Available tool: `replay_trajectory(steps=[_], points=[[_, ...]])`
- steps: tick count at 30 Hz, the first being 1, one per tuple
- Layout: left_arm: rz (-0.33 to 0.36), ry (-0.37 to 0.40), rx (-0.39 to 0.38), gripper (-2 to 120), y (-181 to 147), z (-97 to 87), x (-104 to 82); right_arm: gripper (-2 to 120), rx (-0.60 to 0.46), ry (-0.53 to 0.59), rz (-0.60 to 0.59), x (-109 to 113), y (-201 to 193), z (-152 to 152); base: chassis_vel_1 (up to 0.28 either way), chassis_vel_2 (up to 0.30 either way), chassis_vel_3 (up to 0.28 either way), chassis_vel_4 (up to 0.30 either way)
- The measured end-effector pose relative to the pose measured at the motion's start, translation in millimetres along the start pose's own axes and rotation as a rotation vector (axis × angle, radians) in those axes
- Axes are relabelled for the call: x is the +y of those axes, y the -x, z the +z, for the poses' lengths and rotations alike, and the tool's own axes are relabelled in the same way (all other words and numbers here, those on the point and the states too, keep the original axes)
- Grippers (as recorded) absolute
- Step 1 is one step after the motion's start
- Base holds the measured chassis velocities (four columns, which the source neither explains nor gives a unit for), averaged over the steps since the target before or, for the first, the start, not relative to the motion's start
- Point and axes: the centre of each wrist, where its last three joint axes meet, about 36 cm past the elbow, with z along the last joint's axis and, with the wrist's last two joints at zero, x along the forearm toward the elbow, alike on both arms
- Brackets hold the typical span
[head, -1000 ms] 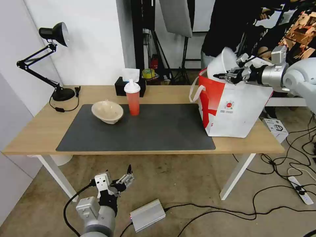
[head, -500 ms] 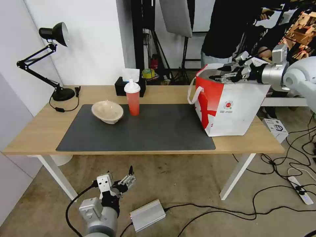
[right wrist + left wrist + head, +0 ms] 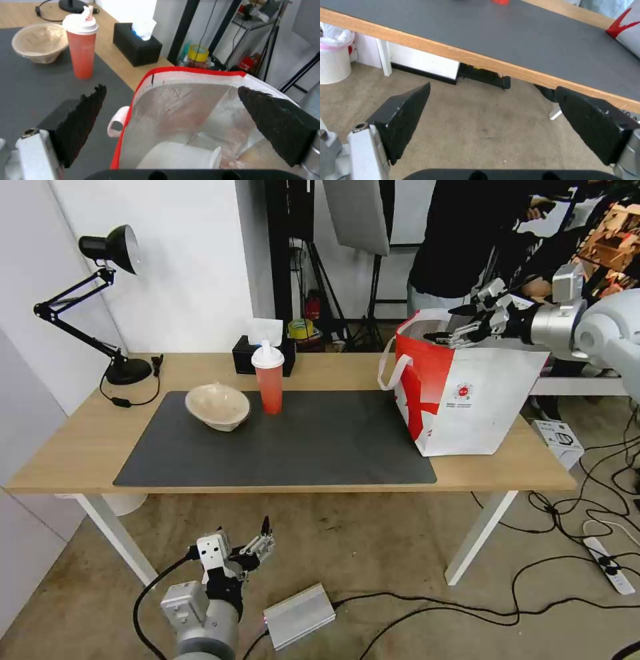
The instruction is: Pick up the trash from the table and place it into the takeout bag.
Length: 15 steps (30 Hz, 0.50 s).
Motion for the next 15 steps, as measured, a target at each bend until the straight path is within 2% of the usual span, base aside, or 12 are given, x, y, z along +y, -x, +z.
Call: replay_trajectory(steps=[6,9,10,15], points=[[-0.002,0.002,-0.002,100,-2,-1.3,1.1,100,-0.056,-0.007,0.011,10,-6,-12,0.0,0.0,0.0,0.0],[-0.002,0.002,-0.003,100,-2,-2.0,1.3,100,-0.103,-0.003,0.058,22,-6,-16,0.0,0.0,0.0,0.0],[-0.003,0.001,-0.003,100,-3,-2.5,1.4,100,-0.141,0.008,0.096,32,-5,-16,0.0,0.0,0.0,0.0],[-0.005,0.003,-0.003,100,-4,-2.4,2.4,100,-0.19,0.022,0.134,53,-5,-9,0.0,0.0,0.0,0.0]])
